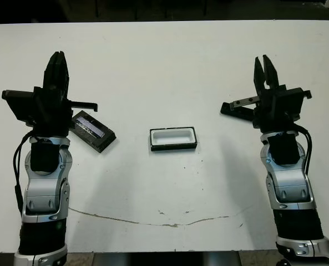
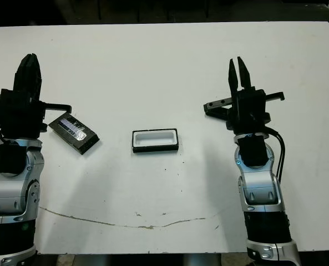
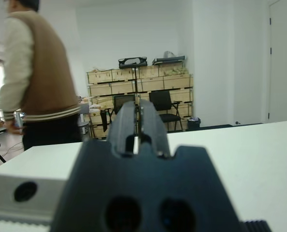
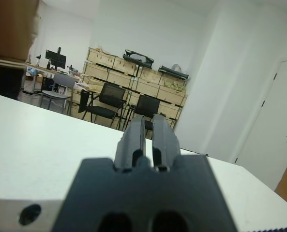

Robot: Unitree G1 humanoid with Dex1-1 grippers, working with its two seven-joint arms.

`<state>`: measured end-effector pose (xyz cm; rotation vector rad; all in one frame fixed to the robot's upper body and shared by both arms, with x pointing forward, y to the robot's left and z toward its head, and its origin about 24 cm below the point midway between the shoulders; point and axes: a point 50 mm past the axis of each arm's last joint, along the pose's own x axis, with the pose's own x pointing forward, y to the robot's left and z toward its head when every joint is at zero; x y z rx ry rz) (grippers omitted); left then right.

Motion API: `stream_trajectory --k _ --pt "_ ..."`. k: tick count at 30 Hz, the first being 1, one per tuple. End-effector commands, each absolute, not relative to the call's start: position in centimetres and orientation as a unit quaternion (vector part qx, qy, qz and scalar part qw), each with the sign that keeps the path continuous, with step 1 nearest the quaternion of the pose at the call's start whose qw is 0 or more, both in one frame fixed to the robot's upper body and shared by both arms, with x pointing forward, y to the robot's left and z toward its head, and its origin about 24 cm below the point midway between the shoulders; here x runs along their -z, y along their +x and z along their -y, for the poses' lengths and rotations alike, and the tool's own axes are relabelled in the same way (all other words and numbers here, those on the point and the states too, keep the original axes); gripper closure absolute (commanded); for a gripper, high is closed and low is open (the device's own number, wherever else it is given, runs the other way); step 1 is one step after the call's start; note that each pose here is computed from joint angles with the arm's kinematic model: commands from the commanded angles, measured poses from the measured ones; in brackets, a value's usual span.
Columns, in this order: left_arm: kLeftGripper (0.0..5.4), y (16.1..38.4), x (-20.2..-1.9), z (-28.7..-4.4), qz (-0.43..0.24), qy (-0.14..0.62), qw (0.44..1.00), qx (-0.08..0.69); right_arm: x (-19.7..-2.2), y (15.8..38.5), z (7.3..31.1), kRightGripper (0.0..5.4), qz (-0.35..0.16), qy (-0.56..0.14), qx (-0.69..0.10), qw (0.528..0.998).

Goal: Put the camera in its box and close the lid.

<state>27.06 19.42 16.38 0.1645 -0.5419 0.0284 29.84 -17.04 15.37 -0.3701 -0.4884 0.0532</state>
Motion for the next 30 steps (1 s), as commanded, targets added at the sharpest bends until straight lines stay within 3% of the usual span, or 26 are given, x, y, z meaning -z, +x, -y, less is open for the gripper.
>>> stream_trajectory --k 1,13,22,30 --pt "5.39 27.0 -15.7 -19.6 0.250 0.080 0.965 -0.013 -14.5 29.9 17.3 5.40 0.216 -0.177 -0.030 0.960" --pt "5.39 26.9 -15.4 -19.4 0.247 0.075 0.966 -0.004 -14.4 30.1 18.3 5.40 0.198 -0.191 -0.069 0.959" --pt "5.39 26.7 -15.3 -19.5 0.247 0.081 0.965 -0.007 -17.7 31.3 22.2 5.40 0.186 -0.198 -0.103 0.957" --pt "5.39 26.7 -15.3 -19.5 0.247 0.078 0.966 -0.008 -19.8 33.5 25.4 5.40 0.110 -0.249 -0.175 0.946"
